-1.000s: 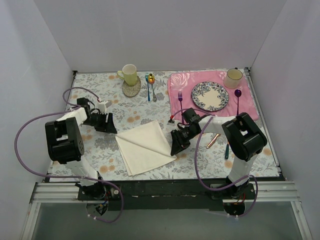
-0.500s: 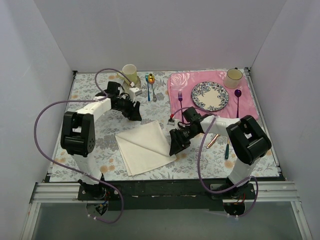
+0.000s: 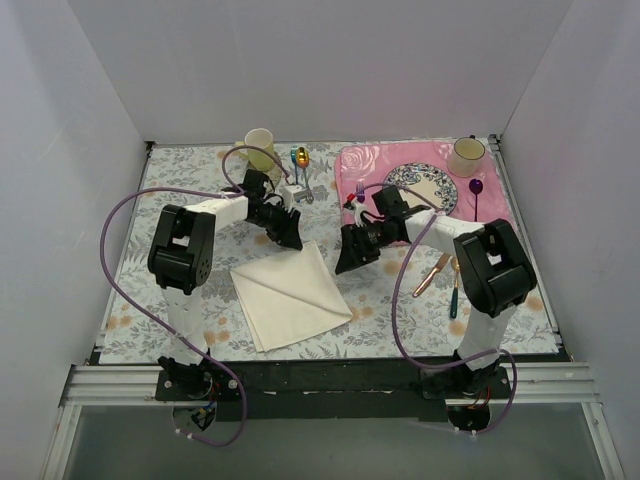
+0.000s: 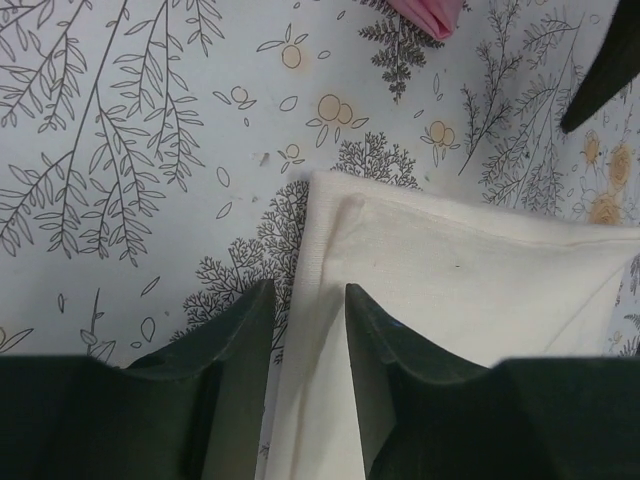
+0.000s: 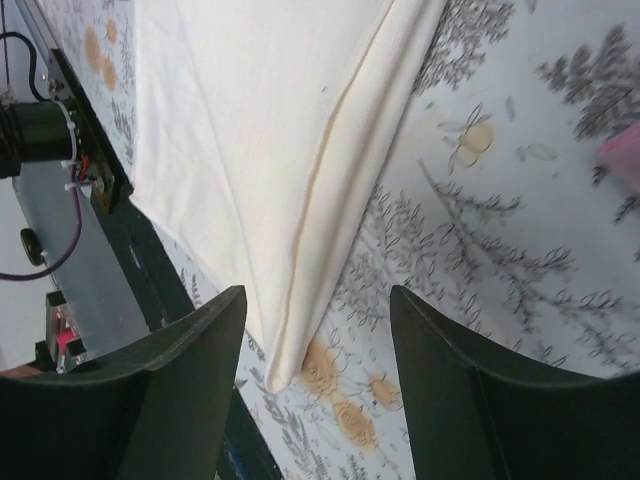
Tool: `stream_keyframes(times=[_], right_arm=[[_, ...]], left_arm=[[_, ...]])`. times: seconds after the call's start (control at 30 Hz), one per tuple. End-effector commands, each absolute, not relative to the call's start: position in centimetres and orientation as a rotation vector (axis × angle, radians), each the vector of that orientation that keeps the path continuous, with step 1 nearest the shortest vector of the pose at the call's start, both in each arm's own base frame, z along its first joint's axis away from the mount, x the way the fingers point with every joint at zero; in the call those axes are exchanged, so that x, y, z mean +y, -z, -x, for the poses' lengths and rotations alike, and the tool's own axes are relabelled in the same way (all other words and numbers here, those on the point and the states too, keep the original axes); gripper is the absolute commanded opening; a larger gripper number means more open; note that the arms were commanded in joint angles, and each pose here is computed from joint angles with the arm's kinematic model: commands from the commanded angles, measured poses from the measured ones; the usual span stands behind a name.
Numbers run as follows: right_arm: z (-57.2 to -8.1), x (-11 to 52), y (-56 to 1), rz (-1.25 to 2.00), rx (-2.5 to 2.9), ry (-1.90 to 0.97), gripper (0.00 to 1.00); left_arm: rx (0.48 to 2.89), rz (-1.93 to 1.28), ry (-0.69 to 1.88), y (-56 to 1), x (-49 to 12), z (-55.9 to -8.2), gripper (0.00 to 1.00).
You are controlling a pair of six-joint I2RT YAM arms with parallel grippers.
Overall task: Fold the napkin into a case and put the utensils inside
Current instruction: Pick up the upper triangle-folded napkin from the center of the board.
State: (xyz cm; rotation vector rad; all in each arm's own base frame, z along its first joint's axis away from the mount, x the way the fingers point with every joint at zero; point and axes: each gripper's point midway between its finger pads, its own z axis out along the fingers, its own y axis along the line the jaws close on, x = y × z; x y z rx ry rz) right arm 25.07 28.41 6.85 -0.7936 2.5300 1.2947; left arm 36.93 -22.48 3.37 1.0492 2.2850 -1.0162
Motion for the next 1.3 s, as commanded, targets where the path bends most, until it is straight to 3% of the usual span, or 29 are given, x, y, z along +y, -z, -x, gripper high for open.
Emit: stream_keyframes(times=[0.0,0.2,0.3,0.7,1.27], right_arm=[[-28.3,30.6,-7.2,0.758,2.449,-1.341,0.68],[-30.2,32.0,-5.6,0.695,2.452,-1.379,0.68],[-30.9,32.7,-5.0,0.643,2.462,-1.417,0.74],[-31.4,34.2,-2.2,0.579,2.495,-1.452,0.78],[-30.6,34.0,1.6,0.552,2.558,-1.478,0.79]], left_arm=[[2.258,-1.059,1.084,-3.6,-23.5,-36.6,0.32],[2.248,-1.076,1.1,-3.1,-23.7,-35.7,0.19],[2.234,-1.086,1.091,-3.2,-23.6,-35.7,0.13],[2.151,-1.118,1.094,-4.4,-23.8,-35.3,0.0],[2.015,-1.152,1.074,-7.1,-24.0,-34.7,0.0]])
